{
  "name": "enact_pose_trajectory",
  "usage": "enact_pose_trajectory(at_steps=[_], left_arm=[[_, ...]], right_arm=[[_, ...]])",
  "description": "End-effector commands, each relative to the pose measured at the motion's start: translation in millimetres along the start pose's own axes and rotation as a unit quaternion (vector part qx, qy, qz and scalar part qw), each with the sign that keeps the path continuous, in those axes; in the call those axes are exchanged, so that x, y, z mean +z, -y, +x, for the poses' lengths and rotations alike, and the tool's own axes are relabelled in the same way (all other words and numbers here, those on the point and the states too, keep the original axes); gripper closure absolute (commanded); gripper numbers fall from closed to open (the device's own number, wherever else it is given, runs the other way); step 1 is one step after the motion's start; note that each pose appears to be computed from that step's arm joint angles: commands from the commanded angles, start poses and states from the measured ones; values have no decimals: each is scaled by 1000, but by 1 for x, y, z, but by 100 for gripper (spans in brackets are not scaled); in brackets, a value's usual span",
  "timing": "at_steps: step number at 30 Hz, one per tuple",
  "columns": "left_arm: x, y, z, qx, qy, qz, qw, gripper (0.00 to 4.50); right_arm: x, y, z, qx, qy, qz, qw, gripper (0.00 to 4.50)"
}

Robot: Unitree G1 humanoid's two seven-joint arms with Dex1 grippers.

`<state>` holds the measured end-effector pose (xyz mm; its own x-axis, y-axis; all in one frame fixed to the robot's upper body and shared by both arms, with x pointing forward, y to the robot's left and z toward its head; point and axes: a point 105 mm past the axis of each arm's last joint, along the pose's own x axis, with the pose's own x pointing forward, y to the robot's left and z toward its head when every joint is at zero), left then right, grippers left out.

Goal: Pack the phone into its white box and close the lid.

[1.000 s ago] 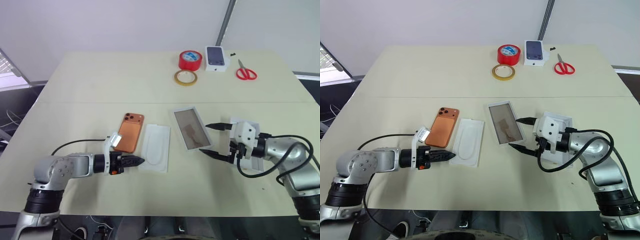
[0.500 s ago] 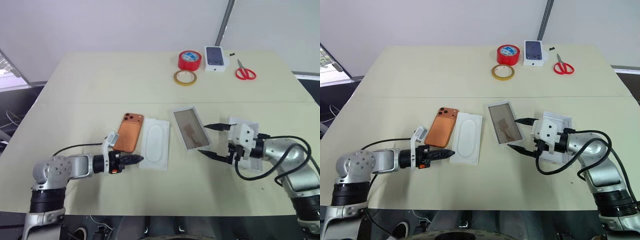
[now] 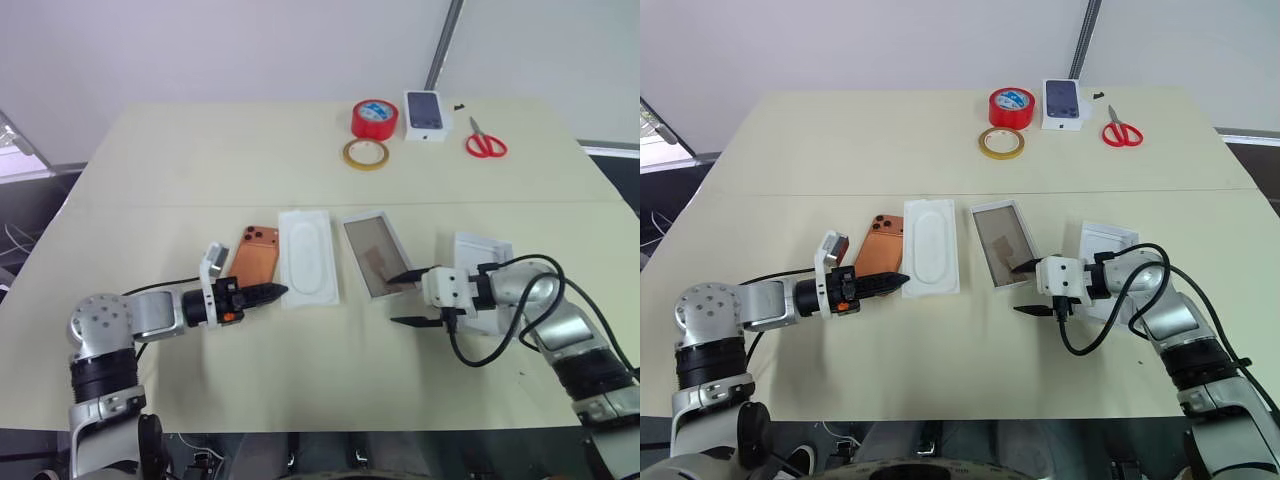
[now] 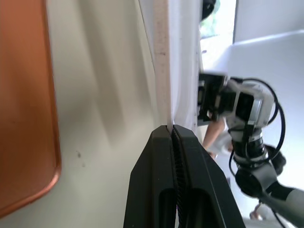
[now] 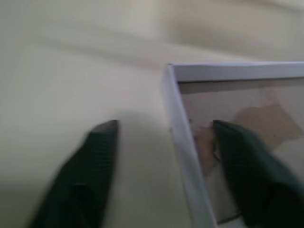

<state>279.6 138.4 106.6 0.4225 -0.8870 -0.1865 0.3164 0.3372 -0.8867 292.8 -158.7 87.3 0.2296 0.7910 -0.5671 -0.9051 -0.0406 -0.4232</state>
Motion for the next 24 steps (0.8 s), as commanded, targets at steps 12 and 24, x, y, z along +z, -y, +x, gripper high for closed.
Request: enact_pose_trajectory(at_steps=[12,24], left_arm=[[29,22,10,-22,84,36,996,450],[21,31,32,-31,54,51,997,450]], right_arm=[[49,-15,44,14,83,5,996,442],[59,-5,50,-35,90,55,994,161]])
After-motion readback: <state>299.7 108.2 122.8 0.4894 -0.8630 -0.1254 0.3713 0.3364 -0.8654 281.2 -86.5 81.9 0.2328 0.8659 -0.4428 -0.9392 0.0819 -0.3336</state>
